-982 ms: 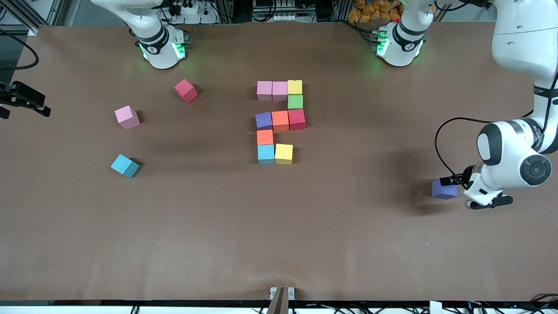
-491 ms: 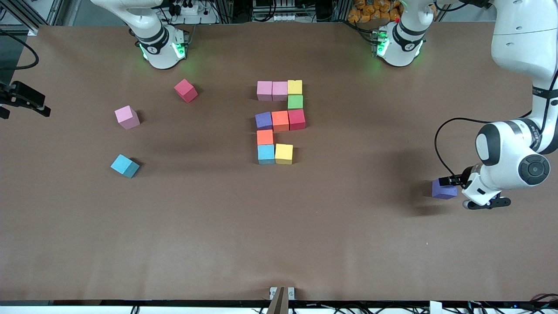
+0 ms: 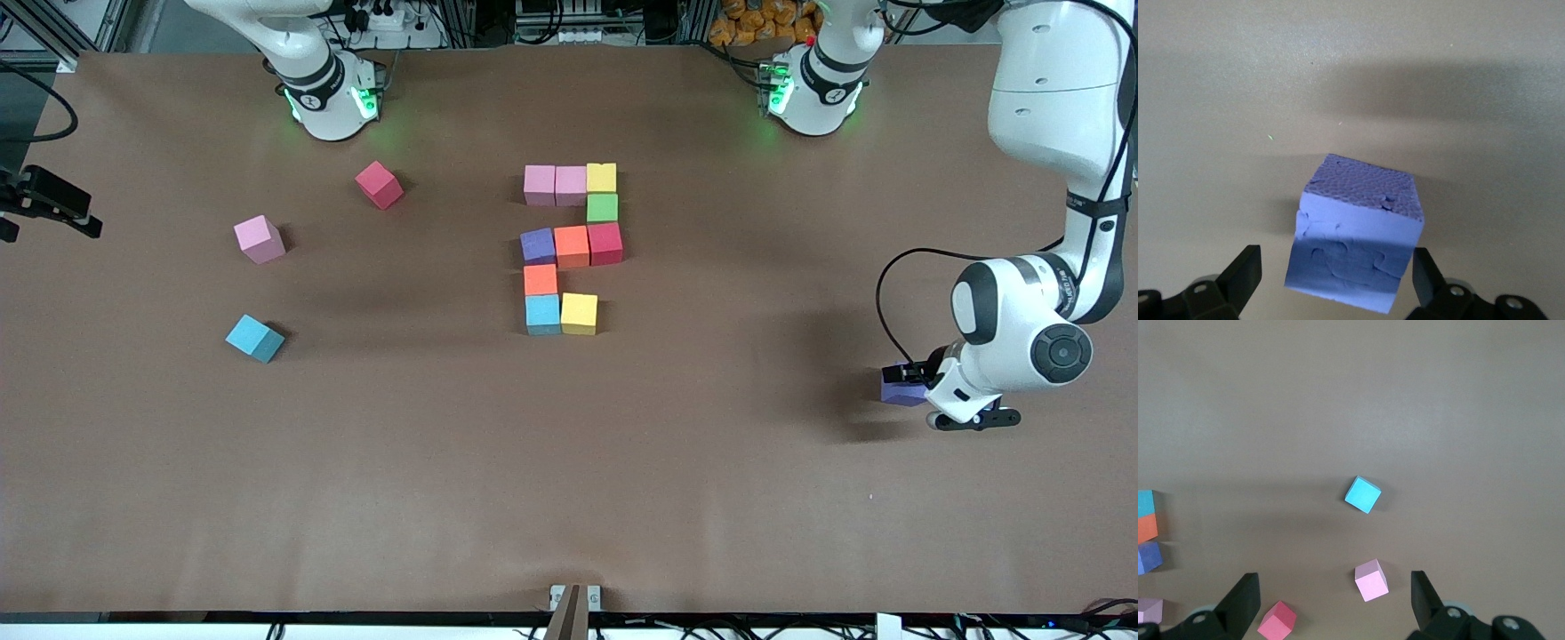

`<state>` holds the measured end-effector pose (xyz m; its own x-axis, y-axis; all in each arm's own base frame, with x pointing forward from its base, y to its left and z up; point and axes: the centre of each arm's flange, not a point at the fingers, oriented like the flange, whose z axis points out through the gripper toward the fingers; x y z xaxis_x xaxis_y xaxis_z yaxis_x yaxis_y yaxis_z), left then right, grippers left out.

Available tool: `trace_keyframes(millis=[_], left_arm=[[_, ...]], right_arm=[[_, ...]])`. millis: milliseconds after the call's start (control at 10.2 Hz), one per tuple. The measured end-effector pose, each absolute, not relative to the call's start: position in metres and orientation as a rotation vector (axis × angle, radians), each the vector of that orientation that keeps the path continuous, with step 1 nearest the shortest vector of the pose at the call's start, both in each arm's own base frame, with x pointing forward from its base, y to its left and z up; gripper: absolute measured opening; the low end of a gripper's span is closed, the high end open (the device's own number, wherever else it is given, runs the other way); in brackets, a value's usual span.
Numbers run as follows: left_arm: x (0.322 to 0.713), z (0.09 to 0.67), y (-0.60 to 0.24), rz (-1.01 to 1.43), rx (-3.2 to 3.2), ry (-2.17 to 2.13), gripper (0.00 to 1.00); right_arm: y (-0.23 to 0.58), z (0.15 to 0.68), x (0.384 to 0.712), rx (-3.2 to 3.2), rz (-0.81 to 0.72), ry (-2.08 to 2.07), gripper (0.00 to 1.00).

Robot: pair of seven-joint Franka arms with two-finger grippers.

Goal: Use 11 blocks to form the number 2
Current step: 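Lower the left gripper onto the purple cube and close it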

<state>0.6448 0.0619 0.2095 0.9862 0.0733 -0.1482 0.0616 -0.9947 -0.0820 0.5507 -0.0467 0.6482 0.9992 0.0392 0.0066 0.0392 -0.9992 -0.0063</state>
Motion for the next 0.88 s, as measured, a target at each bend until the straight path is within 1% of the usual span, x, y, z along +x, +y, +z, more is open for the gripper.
trace_keyframes(millis=[884], left_arm=[[0.646,0.198,0.063,0.226,-3.052,-0.102,1.0]], right_arm=[[-0.047,0.648,0.551,-3.135,-0.01,-0.062,1.0]])
